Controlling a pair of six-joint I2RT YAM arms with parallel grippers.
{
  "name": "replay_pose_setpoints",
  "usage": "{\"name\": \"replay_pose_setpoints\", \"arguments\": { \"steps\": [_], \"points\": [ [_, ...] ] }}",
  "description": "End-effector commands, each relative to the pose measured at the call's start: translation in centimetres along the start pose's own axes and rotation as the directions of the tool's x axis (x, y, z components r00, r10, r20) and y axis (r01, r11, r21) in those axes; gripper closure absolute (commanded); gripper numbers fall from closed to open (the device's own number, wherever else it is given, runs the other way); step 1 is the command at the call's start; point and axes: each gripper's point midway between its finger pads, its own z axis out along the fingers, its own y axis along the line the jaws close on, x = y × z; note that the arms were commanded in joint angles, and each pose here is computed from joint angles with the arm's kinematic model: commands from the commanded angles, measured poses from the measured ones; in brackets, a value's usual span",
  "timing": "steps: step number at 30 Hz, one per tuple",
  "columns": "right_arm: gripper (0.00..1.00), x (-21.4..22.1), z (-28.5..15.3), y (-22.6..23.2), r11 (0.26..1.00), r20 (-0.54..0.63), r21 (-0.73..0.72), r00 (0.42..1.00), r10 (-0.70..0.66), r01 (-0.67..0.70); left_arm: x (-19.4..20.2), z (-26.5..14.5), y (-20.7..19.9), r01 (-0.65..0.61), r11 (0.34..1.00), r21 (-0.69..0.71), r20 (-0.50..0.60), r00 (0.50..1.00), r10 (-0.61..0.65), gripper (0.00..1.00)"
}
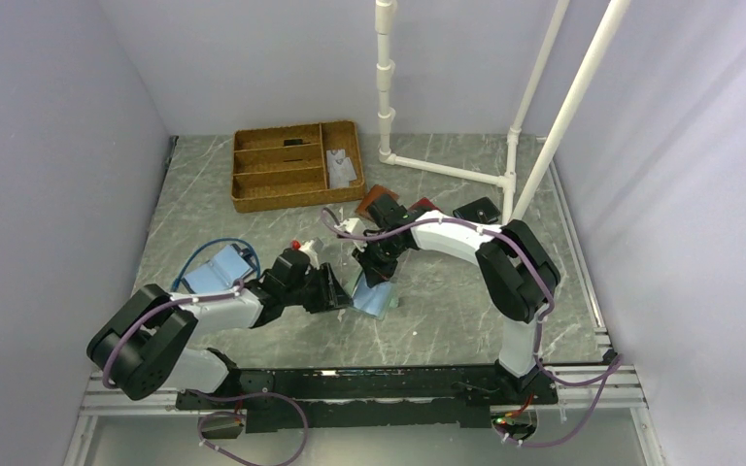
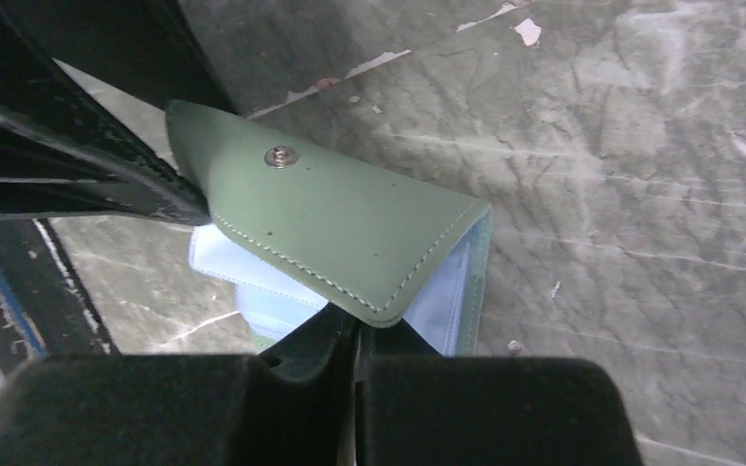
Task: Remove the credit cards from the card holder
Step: Open the card holder at the center of the board.
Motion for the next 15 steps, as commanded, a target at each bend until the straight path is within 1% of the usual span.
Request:
{"name": "replay_pose_setpoints", "arguments": {
  "steps": [1,5,9,12,15],
  "points": [
    [1.00,-2.4,-1.2,2.0,0.989,0.083,-0.129,0.993,0.078,-0.067,-1.3,0.3,-0.6,-0.056,0.998,0.010,0.031,0.998,0.056,0.53],
    [1.00,-2.7,-1.0,1.8,0.971,0.106,-0.178,0.978,0.177,-0.157,-1.1,0.5,-0.8,-0.062,0.998,0.028,0.026,0.998,0.061,0.53],
    [1.00,-2.9,-0.4,1.6,0.948,0.116,-0.219,0.959,0.259,-0.229,-1.1,0.1,-0.7,-0.074,0.997,0.027,0.033,0.997,0.073,0.48],
    [1.00,-3.2,-0.1,1.0,0.927,0.118,-0.244,0.940,0.320,-0.285,-1.2,-0.5,-0.5,-0.091,0.996,0.012,0.044,0.995,0.091,0.41],
    [1.00,-3.2,0.3,0.5,0.908,0.111,-0.262,0.925,0.364,-0.326,-1.4,-1.3,-0.2,-0.131,0.991,-0.016,0.056,0.990,0.131,0.30]
  ]
}}
